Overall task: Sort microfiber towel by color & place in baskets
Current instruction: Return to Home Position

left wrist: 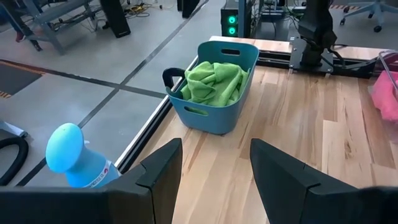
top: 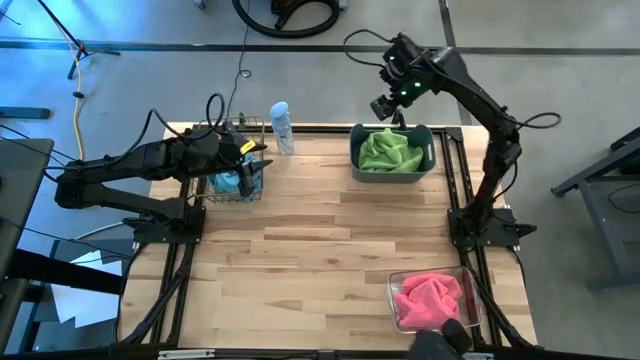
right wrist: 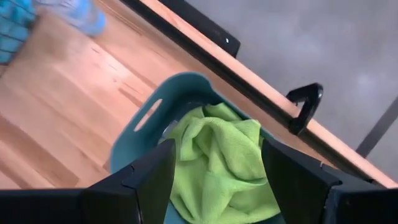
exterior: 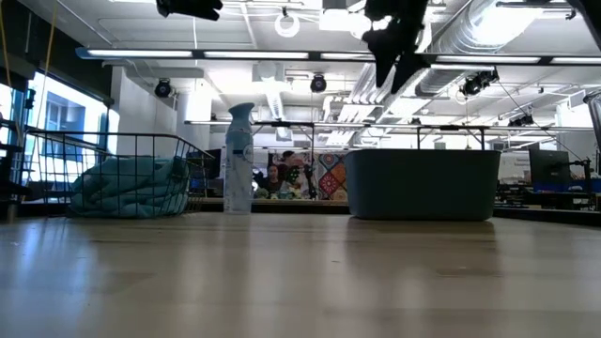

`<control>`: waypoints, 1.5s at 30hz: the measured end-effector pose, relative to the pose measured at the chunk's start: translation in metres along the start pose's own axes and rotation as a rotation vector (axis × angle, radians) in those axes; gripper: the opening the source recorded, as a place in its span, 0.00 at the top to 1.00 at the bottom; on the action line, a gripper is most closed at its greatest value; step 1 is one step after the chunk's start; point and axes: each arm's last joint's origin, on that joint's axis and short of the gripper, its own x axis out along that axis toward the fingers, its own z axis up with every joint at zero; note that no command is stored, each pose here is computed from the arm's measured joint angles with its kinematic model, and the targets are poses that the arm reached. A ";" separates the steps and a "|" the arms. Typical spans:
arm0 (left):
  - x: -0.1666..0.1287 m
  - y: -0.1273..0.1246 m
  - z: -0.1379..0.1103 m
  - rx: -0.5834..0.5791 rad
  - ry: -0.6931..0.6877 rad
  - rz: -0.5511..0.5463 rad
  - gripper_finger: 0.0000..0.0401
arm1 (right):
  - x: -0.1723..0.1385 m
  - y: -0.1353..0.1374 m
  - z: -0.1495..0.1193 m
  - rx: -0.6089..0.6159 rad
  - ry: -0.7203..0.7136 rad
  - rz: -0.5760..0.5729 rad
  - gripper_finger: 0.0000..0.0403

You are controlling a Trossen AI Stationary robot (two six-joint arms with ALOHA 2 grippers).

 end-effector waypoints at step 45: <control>0.000 -0.023 -0.045 -0.312 -0.514 -0.302 0.98 | -0.087 0.073 -0.160 -0.462 -0.851 0.983 1.00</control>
